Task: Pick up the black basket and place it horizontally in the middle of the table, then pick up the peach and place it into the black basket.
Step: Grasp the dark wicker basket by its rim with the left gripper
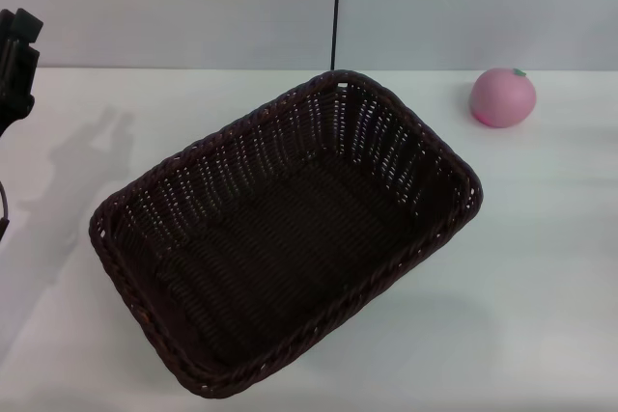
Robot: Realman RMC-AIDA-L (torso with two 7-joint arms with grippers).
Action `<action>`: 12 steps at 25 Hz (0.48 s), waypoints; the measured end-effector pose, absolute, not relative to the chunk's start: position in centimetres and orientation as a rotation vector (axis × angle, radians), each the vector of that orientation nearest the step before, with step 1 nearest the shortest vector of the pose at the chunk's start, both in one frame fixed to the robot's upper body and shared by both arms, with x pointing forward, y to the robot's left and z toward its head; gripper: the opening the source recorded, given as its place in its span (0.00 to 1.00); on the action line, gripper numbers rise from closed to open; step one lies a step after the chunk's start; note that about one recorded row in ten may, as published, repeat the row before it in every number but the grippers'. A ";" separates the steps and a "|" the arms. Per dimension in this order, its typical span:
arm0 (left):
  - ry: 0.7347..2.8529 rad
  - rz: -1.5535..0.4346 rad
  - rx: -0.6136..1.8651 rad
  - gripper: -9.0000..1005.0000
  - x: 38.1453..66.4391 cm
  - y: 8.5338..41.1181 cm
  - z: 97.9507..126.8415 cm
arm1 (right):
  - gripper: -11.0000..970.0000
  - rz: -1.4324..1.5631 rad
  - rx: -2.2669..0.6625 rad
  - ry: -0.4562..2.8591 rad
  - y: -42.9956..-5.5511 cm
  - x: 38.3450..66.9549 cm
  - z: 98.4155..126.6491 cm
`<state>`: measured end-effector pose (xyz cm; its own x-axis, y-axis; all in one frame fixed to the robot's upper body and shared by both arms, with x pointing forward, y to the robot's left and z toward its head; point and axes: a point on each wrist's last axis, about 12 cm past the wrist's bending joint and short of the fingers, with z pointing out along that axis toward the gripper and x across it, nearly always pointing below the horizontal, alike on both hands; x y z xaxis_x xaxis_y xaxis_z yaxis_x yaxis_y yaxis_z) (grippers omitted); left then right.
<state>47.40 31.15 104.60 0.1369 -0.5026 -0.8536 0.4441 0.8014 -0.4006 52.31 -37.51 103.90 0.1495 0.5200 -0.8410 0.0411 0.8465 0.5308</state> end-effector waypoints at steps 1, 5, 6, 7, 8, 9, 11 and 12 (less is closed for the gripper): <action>1.260 -0.681 -0.054 0.23 47.4 31.2 104.6 | 0.62 0.365 0.489 1.392 -37.5 52.3 103.9; 1.264 -0.669 -0.048 0.25 47.6 31.3 104.6 | 0.62 0.364 0.487 1.391 -37.5 52.4 104.0; 1.264 -0.669 -0.048 0.26 47.6 31.3 104.6 | 0.62 0.363 0.486 1.391 -37.5 52.4 104.0; 1.265 -0.666 -0.046 0.26 47.7 31.4 104.7 | 0.62 0.363 0.487 1.391 -37.5 52.4 104.0; 1.266 -0.663 -0.047 0.27 47.8 31.4 104.7 | 0.62 0.362 0.487 1.390 -37.5 52.4 104.0; 1.266 -0.663 -0.047 0.28 47.8 31.4 104.7 | 0.62 0.362 0.488 1.390 -37.5 52.4 104.0; 1.270 -0.660 -0.051 0.29 47.8 31.5 104.7 | 0.62 0.361 0.489 1.390 -37.5 52.4 104.0; 1.270 -0.660 -0.051 0.30 47.8 31.5 104.7 | 0.62 0.360 0.489 1.390 -37.5 52.4 104.0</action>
